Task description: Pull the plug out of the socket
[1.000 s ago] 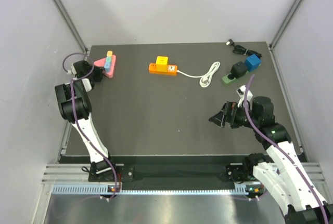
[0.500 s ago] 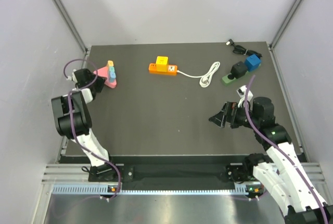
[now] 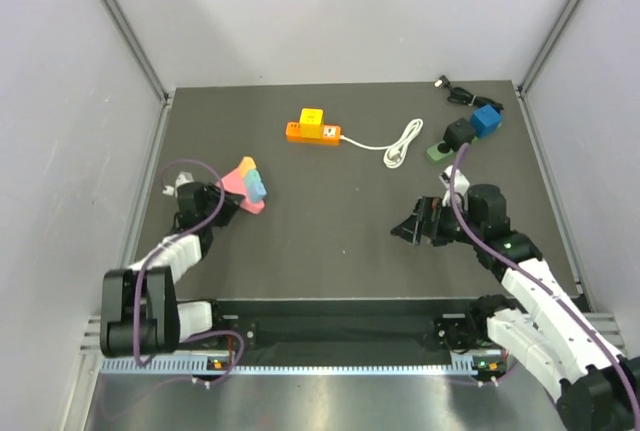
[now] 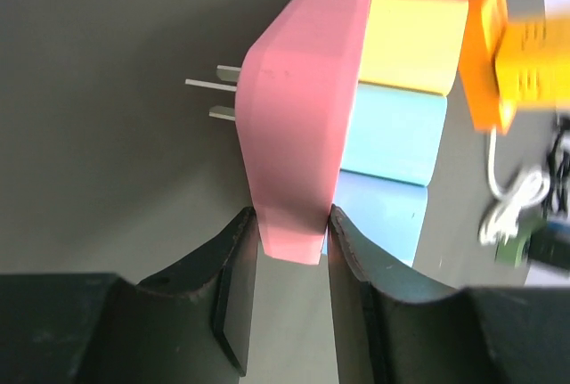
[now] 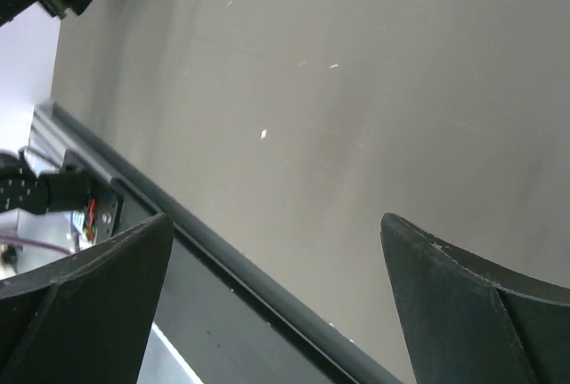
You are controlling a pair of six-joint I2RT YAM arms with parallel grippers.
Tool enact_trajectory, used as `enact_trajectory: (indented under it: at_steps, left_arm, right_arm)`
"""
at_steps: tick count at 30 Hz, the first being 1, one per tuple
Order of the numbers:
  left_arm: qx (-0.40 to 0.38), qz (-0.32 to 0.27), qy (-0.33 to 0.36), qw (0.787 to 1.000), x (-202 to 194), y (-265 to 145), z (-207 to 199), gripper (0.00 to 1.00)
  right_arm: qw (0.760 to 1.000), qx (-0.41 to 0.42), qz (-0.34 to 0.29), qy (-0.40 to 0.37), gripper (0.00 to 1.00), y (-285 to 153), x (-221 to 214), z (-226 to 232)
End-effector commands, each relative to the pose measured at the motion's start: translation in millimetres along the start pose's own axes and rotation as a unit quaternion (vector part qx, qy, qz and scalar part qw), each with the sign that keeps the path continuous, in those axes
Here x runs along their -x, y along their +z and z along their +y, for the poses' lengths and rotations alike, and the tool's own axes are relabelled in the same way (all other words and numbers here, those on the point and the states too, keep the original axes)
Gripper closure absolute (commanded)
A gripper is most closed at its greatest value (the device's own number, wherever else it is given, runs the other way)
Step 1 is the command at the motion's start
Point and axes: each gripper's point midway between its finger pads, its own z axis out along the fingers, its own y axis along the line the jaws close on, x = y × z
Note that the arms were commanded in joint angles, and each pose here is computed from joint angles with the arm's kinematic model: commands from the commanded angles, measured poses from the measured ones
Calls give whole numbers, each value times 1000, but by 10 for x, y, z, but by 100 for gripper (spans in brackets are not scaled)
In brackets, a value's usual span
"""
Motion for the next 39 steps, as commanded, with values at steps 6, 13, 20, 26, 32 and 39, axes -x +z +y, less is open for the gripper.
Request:
enact_trajectory:
  at_steps: [6, 13, 20, 26, 32, 39]
  left_arm:
    - [-76, 47, 21, 996, -704, -354, -209, 100]
    - [-71, 76, 9, 994, -1030, -474, 51, 100]
    - [-46, 100, 24, 994, -1138, -527, 196, 65]
    - [-27, 109, 18, 994, -1140, -570, 221, 28]
    - [-30, 81, 7, 996, -1052, -595, 218, 27]
    - [-12, 45, 0, 999, -844, -740, 165, 30]
  right_arm:
    - [999, 34, -2, -33, 0, 479, -78, 515]
    - [998, -22, 34, -51, 0, 856, -289, 793]
    - [997, -58, 30, -38, 0, 1199, -356, 1060]
    - [995, -54, 58, -54, 0, 1330, -365, 1199]
    - [996, -31, 57, -63, 0, 1185, -403, 1238]
    - [996, -14, 63, -66, 0, 1027, -498, 1209]
